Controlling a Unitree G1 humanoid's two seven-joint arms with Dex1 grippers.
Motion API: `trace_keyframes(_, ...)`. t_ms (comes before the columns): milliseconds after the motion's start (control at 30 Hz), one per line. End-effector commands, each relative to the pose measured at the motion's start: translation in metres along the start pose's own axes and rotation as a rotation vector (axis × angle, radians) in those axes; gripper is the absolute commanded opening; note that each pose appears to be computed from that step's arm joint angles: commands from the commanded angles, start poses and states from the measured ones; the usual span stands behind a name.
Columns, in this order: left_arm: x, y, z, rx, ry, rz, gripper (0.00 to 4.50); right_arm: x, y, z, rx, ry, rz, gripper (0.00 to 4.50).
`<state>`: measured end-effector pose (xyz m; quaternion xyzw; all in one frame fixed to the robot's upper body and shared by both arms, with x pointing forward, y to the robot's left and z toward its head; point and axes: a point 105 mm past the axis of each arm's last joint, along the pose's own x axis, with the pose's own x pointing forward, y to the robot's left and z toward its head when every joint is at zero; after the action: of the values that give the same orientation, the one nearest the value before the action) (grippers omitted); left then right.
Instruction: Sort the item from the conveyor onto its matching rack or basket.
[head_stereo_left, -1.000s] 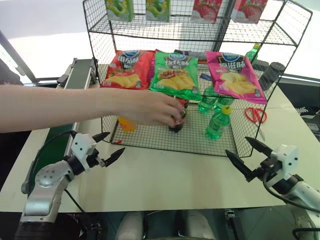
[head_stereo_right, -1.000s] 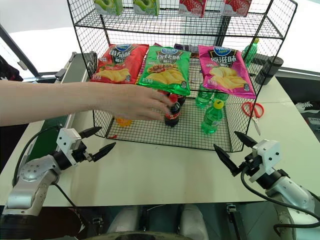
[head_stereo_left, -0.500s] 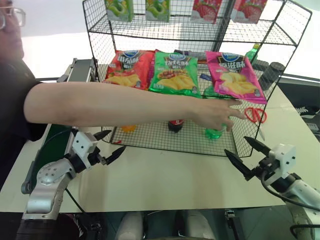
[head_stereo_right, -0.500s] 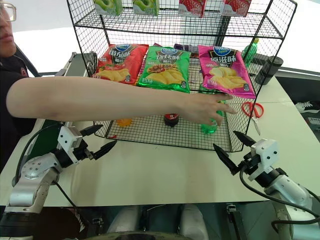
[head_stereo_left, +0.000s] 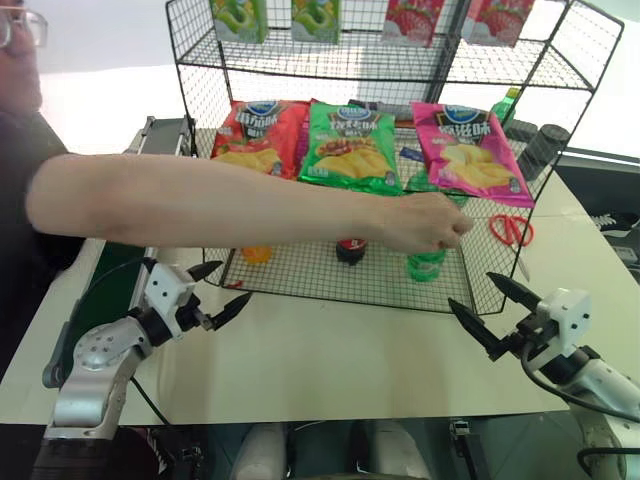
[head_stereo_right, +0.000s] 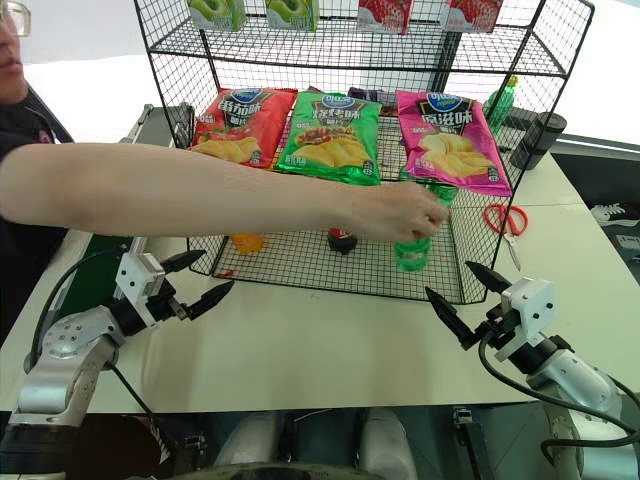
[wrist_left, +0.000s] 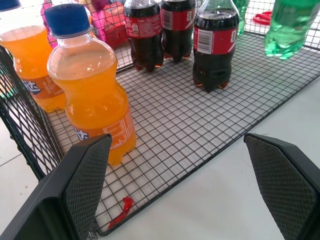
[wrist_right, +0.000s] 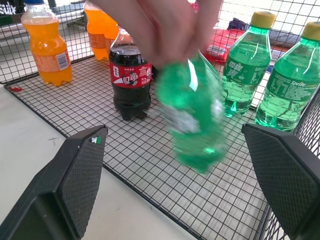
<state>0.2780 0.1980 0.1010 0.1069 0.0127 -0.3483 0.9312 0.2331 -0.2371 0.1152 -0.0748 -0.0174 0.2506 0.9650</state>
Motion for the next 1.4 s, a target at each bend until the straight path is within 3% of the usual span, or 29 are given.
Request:
trace_keyframes(33, -0.001, 0.000, 0.010, 0.035, -0.018, 0.000, 4.50, 0.000, 0.003, 0.007, -0.013, -0.026, 0.005, 4.47)
trace_keyframes(500, 0.000, -0.001, 0.012, 0.030, -0.028, 0.007, 4.50, 0.005, 0.004, 0.009, -0.015, -0.034, 0.021, 4.47)
trace_keyframes(1067, -0.022, 0.006, 0.022, 0.002, -0.046, 0.135, 4.50, 0.041, 0.018, 0.030, -0.023, -0.098, 0.126, 4.47)
trace_keyframes(1200, -0.040, 0.033, 0.034, -0.077, -0.106, 0.306, 4.50, 0.056, 0.026, 0.035, -0.017, -0.125, 0.172, 4.47)
trace_keyframes(1400, -0.074, 0.073, 0.024, -0.175, -0.103, 0.602, 4.50, 0.077, 0.048, 0.037, 0.010, -0.162, 0.250, 4.47)
